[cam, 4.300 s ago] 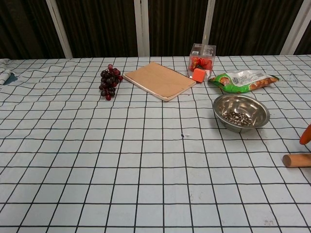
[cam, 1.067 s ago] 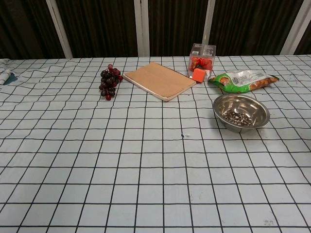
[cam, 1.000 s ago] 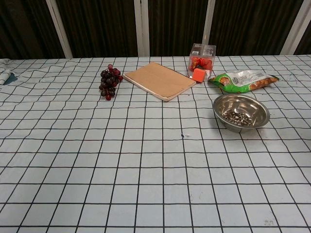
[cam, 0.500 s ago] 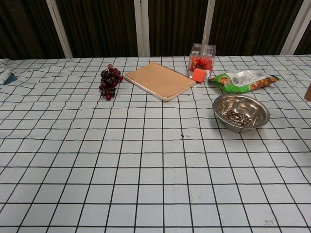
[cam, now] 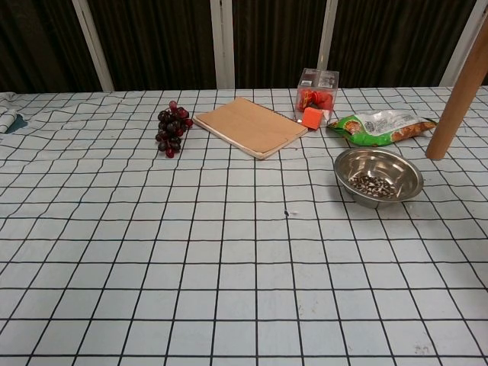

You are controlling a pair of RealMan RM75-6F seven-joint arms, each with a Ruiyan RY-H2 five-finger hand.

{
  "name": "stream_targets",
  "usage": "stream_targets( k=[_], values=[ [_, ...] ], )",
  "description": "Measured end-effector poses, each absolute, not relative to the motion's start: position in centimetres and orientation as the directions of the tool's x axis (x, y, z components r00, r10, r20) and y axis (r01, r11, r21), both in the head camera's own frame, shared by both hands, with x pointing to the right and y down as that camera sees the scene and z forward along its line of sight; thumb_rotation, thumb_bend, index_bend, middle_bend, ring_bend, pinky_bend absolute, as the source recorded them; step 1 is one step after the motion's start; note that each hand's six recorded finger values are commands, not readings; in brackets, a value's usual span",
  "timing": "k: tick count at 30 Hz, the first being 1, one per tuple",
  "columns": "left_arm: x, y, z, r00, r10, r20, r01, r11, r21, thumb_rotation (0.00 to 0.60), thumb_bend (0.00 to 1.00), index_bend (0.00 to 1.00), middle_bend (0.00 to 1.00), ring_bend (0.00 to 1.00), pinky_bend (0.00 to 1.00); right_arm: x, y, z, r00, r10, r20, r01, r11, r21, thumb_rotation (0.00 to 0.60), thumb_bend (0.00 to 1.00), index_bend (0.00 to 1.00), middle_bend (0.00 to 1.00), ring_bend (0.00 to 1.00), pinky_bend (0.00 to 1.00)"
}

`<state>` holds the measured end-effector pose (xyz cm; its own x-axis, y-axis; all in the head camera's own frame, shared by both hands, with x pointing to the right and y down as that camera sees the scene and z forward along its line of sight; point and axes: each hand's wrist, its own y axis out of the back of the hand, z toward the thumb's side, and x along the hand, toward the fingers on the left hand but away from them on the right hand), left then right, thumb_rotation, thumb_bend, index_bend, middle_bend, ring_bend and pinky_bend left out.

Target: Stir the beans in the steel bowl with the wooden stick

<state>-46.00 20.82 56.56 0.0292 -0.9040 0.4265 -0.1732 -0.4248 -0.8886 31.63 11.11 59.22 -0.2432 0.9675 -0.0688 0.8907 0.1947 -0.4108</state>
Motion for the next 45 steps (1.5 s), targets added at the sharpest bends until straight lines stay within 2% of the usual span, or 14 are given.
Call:
stream_targets(
  k=[8,17,39,45],
  values=[
    [-46.0,20.8,56.6,0.029,-0.902,0.431,-0.181,-0.428,-0.885,0.600,0.05,0.00,0.00,0.00,0.00,29.9,10.3,61.2,-0.233,0.968,-0.094,0.897,0.177,-0.405,0.600,0.58,0.87,0.71,0.34,0.00],
    [-46.1,20.7,56.6,0.030,-0.899,0.437,-0.191,-0.434,-0.880,0.600,0.05,0.00,0.00,0.00,0.00,28.0,10.0,61.8,-0.230,0.968,-0.103,0.915,0.180,-0.362,0.600,0.58,0.87,0.71,0.34,0.00],
    [-46.0,20.7,56.6,0.033,-0.898,0.438,-0.199,-0.436,-0.878,0.600,0.05,0.00,0.00,0.00,0.00,25.5,13.2,65.6,-0.232,0.958,-0.167,0.928,0.167,-0.334,0.600,0.58,0.88,0.72,0.34,0.00],
    [-46.0,20.8,56.6,0.035,-0.898,0.438,-0.200,-0.435,-0.878,0.600,0.05,0.00,0.00,0.00,0.00,25.4,13.2,65.6,-0.235,0.958,-0.163,0.929,0.171,-0.329,0.600,0.58,0.88,0.72,0.34,0.00]
  ],
)
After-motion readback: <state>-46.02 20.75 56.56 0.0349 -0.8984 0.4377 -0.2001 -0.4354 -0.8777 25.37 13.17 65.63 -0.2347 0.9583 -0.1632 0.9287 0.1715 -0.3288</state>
